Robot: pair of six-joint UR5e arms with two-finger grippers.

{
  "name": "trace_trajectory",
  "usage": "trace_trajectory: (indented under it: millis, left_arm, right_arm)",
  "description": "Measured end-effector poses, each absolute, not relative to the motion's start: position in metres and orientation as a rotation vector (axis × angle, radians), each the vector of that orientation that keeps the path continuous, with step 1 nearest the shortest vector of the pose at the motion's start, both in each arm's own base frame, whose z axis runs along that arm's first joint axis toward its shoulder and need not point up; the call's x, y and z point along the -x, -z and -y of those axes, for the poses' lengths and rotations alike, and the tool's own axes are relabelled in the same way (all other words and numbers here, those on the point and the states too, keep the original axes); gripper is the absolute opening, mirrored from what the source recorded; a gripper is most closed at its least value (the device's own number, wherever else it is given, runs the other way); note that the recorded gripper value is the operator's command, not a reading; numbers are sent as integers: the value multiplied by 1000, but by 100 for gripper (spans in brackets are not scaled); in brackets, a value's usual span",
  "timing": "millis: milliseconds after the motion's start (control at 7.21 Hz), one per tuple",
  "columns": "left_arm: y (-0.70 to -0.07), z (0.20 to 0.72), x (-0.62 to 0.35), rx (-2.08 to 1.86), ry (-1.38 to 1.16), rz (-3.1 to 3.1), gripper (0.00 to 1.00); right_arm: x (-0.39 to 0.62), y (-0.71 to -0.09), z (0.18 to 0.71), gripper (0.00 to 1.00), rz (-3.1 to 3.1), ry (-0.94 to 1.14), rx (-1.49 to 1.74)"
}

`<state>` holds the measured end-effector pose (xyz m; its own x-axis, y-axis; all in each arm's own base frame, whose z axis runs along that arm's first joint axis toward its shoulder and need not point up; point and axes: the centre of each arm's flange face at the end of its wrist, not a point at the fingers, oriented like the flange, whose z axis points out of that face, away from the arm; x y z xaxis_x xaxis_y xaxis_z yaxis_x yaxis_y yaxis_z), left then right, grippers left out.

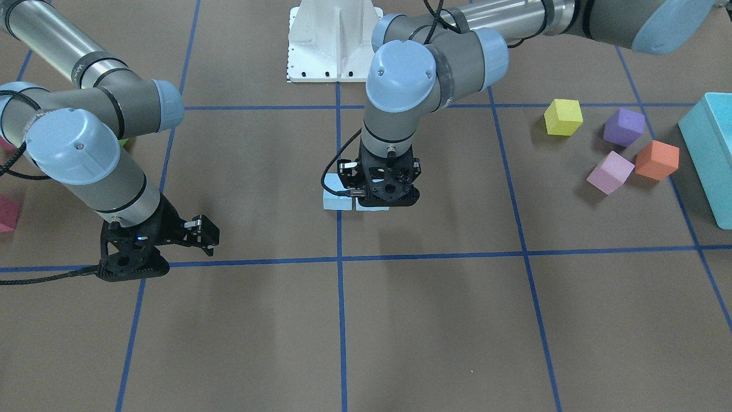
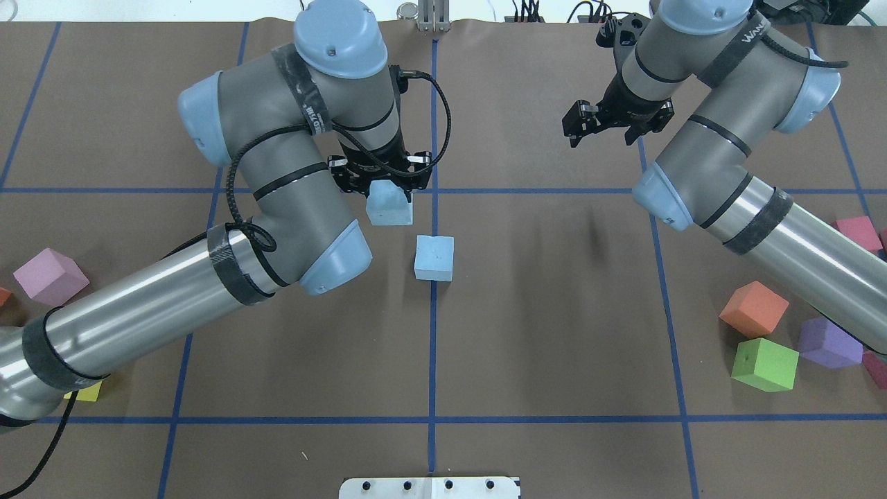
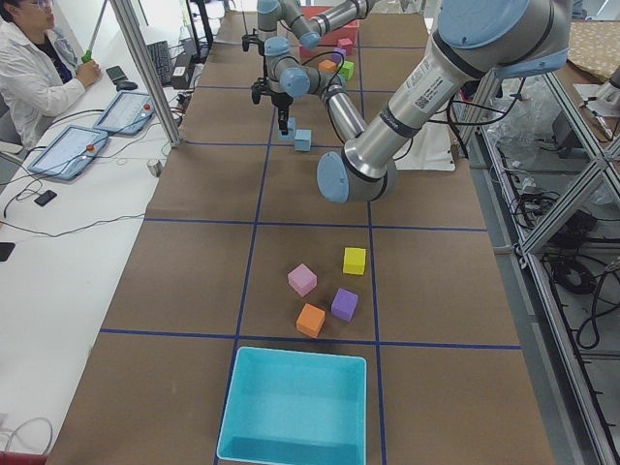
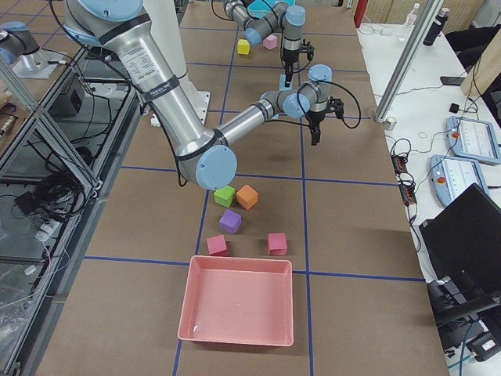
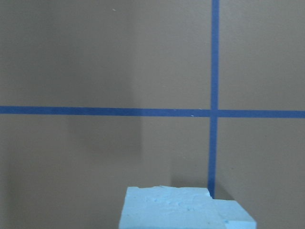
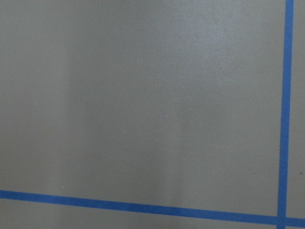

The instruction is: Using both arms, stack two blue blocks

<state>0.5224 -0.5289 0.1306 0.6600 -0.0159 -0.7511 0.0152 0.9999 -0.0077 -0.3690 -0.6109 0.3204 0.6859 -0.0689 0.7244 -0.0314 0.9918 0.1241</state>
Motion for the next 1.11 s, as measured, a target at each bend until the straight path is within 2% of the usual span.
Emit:
trace_trajectory:
  millis: [1109]
  left_arm:
    - [-120, 481, -586, 17, -18, -827, 54]
  right_arm:
    - [368, -321, 611, 100, 815, 20, -131]
